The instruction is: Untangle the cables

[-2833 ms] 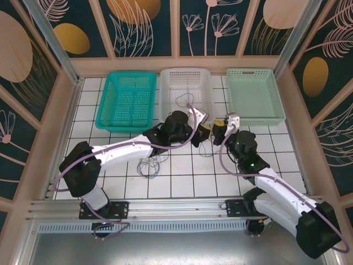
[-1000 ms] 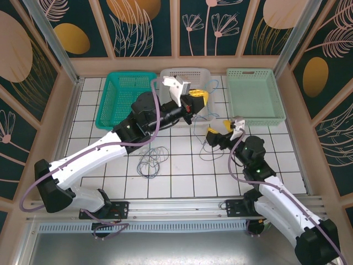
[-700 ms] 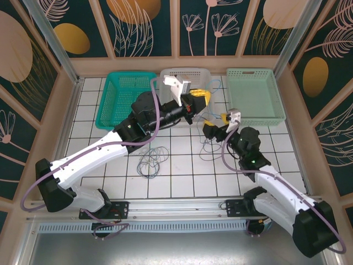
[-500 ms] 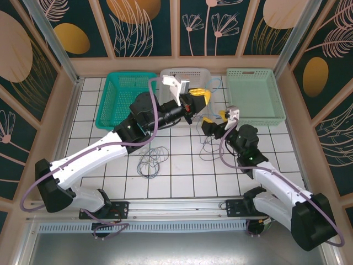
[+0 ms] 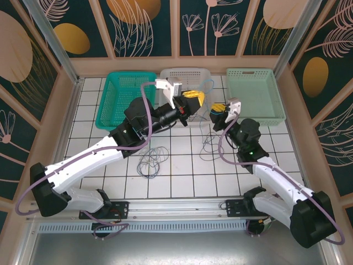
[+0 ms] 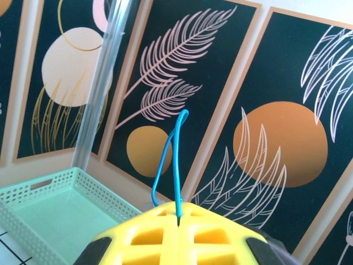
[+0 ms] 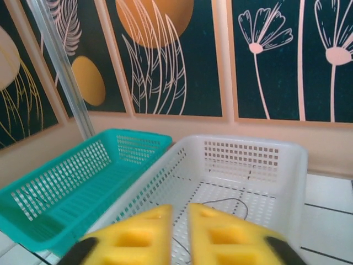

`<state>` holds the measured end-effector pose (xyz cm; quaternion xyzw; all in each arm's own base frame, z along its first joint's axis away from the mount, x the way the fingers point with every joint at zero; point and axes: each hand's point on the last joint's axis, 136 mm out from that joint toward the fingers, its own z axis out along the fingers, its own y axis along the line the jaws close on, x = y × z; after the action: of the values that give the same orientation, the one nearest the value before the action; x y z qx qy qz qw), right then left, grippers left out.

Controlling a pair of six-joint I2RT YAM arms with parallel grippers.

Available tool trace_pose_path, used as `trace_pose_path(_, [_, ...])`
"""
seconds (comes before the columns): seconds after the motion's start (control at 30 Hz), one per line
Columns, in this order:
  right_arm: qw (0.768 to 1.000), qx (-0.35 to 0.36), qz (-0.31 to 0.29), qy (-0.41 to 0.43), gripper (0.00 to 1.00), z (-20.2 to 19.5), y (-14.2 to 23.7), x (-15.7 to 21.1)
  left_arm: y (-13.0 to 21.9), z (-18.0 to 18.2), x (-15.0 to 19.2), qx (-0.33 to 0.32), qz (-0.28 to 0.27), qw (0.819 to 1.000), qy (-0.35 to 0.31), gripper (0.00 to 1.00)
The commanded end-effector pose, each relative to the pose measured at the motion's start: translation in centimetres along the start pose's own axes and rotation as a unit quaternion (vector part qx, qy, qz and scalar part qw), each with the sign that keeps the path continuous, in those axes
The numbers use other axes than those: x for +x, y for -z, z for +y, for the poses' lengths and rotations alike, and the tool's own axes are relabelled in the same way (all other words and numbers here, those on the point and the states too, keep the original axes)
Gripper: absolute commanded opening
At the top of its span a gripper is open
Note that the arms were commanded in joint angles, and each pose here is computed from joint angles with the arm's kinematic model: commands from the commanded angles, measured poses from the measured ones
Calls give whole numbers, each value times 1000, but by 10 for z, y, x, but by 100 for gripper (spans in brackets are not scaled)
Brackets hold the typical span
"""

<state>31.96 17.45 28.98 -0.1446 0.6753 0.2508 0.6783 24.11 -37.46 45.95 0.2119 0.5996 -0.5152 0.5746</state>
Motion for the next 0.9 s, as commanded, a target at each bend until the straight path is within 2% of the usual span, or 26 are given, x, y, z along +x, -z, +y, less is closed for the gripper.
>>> trace_pose_path(0.0, [999, -14, -26, 16, 3, 9, 0, -31, 13, 10, -23, -20, -43, 999, 11, 0])
trace_pose_path(0.07, [999, -17, -22, 16, 0, 12, -1, -40, 18, 21, -25, -37, -51, 998, 16, 12])
trace_pose_path(0.17, [1000, -23, -11, 9, 0, 16, -4, -56, 28, 44, -26, -88, -62, 994, 18, 22])
trace_pose_path(0.2, [1000, -24, -7, 6, 0, 18, -5, -64, 31, 52, -26, -106, -64, 992, 18, 31])
trace_pose_path(0.27, [1000, -22, 11, -1, 0, 19, -9, -74, 38, 65, -26, -138, -66, 988, 14, 41])
trace_pose_path(0.33, [999, -24, 23, -5, 0, 23, -11, -89, 44, 74, -26, -163, -67, 984, 6, 56])
trace_pose_path(0.5, [1000, -11, 20, -10, 0, 23, -9, -125, 52, 86, -19, -192, -62, 979, -6, 82])
trace_pose_path(0.57, [1000, 6, 11, -7, 0, 19, -6, -138, 53, 90, -13, -199, -53, 979, -8, 85])
trace_pose_path(0.67, [999, 49, 4, 6, 0, 5, -6, -154, 55, 95, -3, -206, -42, 978, -9, 97])
trace_pose_path(0.77, [995, 95, -3, 12, 0, -14, -7, -168, 55, 100, 7, -212, -31, 977, -8, 99])
trace_pose_path(0.87, [996, 85, -38, 1, 0, -9, -1, -194, 54, 106, 19, -217, -18, 976, -7, 99])
